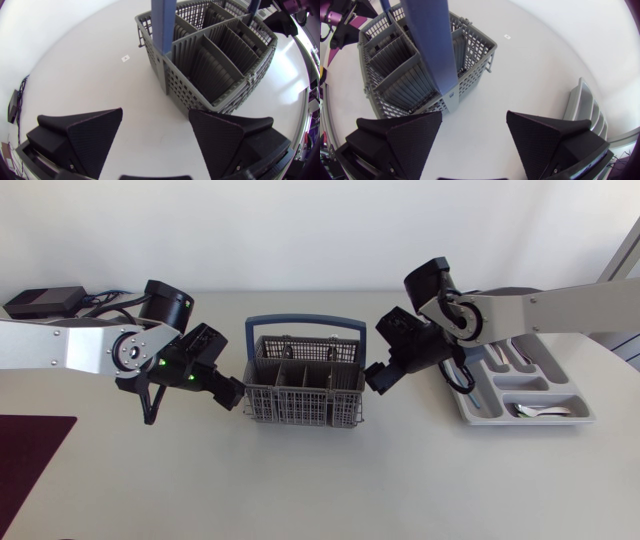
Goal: Sort the cutlery from the basket into the organizer compartments.
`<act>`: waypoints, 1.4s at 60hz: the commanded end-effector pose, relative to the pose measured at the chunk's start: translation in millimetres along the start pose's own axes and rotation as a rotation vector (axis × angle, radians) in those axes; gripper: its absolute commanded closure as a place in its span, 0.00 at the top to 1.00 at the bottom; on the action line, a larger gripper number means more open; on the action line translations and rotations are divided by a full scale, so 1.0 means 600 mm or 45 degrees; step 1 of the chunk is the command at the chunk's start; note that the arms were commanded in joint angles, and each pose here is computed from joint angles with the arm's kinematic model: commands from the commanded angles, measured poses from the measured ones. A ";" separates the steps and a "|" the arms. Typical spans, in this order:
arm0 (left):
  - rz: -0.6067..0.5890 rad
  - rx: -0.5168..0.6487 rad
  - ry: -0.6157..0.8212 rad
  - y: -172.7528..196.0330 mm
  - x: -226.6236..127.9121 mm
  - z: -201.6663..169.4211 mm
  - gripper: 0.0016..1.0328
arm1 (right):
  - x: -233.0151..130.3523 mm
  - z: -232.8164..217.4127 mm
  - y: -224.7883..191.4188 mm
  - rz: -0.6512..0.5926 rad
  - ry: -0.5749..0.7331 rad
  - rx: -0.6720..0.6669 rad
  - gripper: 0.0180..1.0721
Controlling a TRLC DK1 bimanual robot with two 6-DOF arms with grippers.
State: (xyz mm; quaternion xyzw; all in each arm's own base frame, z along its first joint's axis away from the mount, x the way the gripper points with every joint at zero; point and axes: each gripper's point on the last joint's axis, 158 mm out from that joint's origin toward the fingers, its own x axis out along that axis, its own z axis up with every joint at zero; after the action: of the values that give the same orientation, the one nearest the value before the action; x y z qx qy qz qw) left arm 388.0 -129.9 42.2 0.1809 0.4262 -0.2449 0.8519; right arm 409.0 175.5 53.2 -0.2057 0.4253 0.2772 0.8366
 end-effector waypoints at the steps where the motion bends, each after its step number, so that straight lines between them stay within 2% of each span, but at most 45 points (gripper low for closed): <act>1: -0.031 0.020 -0.028 -0.006 0.009 0.016 0.89 | 0.015 0.018 0.011 0.037 -0.008 0.031 0.88; 39: -0.030 0.025 -0.059 0.001 0.019 0.045 0.89 | 0.035 0.018 -0.009 0.015 0.035 0.055 0.88; 53: -0.012 0.009 -0.054 0.013 0.010 0.031 0.89 | 0.028 -0.003 -0.030 -0.066 0.067 0.068 0.88; 72: 0.072 -0.067 -0.130 0.070 -0.040 0.033 0.91 | -0.013 -0.021 -0.065 -0.189 0.045 0.093 0.93; 84: 0.152 -0.104 -0.220 0.099 -0.099 0.040 0.95 | -0.065 -0.032 -0.092 -0.275 -0.001 0.127 0.95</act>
State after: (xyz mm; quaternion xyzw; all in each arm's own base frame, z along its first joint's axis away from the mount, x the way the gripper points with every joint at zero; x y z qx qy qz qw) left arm 413.6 -85.7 100.9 0.1519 0.3621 -0.1961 0.8985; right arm 420.3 124.8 71.9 -0.2186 0.4190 0.1851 0.8616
